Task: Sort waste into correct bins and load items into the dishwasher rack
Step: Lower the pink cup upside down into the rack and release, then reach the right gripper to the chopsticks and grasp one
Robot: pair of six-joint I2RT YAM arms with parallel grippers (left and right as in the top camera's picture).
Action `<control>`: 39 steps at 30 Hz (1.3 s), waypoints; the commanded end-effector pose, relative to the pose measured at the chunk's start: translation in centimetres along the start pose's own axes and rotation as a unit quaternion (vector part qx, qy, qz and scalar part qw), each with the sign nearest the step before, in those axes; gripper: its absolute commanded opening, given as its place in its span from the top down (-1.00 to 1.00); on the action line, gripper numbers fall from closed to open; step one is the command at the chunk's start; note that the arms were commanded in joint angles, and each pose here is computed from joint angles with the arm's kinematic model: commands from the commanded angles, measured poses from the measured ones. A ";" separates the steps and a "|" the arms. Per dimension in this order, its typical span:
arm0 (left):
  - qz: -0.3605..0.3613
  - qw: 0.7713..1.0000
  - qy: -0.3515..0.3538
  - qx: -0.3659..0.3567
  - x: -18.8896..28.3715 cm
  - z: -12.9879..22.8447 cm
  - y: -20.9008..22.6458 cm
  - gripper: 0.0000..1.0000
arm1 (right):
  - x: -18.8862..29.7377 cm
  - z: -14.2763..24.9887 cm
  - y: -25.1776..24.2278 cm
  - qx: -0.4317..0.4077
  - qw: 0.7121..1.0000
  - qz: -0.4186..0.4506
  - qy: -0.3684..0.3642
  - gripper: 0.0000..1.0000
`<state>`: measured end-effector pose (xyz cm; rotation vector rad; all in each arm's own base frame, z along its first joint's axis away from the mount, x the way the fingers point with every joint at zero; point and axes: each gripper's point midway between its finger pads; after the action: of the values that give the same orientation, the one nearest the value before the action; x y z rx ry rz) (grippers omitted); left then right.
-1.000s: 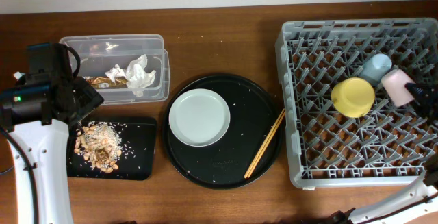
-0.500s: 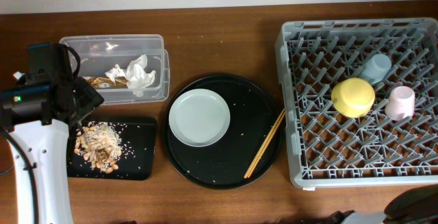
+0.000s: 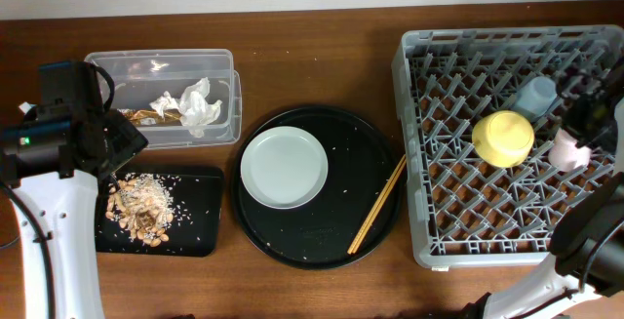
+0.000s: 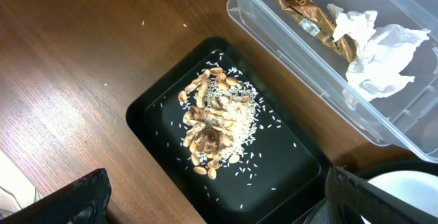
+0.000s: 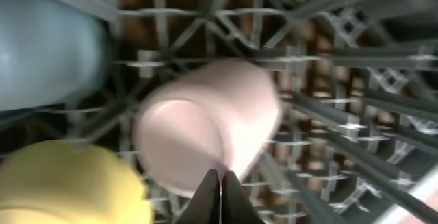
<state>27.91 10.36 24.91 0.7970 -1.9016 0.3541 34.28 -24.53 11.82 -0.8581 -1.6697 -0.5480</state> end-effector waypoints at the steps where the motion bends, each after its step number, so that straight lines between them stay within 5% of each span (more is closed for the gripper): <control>1: 0.002 1.000 -0.008 0.011 0.4 -0.2 0.2 -0.99 | 0.0 0.0 -3.2 -0.034 0.997 0.075 -0.004 0.92; 5: 0.001 1.000 -0.008 0.011 0.4 -0.2 0.2 -0.99 | 0.1 0.7 -4.6 -0.048 0.996 0.076 0.017 0.92; 13: 0.002 1.000 -0.008 0.011 0.4 -0.2 0.2 -1.00 | 3.7 -2.5 2.2 0.017 0.991 -0.124 -0.048 0.92; 19: 0.002 1.000 -0.008 0.011 0.4 -0.2 0.2 -0.99 | -0.2 -0.9 0.6 0.004 0.998 -0.063 0.008 0.92; 28: 0.002 1.000 -0.008 0.011 0.4 -0.2 0.2 -0.99 | 2.5 0.1 -5.4 -0.120 0.988 0.094 -0.005 0.92; 31: 0.002 1.000 -0.008 0.011 0.4 -0.2 0.2 -0.99 | 6.9 -0.4 -0.9 -0.103 0.993 -0.061 -0.017 0.92; 34: 0.002 1.000 -0.008 0.011 0.4 -0.2 0.2 -0.99 | 14.0 1.6 6.6 0.002 0.960 -0.280 -0.025 0.92; 36: 0.002 1.000 -0.008 0.011 0.4 -0.2 0.2 -1.00 | 19.3 5.4 10.8 0.111 0.922 -0.370 -0.034 0.76; 37: 0.002 1.000 -0.008 0.011 0.4 -0.2 0.2 -0.99 | 20.0 6.5 11.5 0.126 0.918 -0.374 -0.030 0.44; 38: 0.002 1.000 -0.008 0.011 0.4 -0.2 0.2 -0.99 | 20.8 9.1 13.1 0.158 0.911 -0.380 -0.006 -0.97; 39: 0.002 1.000 -0.008 0.011 0.4 -0.2 0.2 -0.99 | 21.0 11.0 14.2 0.179 0.907 -0.381 0.016 -0.97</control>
<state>27.90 10.35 24.91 0.7970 -1.9012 0.3540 36.43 -8.95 26.75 -0.1688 -2.0043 -0.7937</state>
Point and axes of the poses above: each gripper's point midway between its finger pads, its own x axis back along the fingers, its own y axis along the line the jaws close on, z = x × y, and after that the axes turned 4 degrees about -x, right-handed
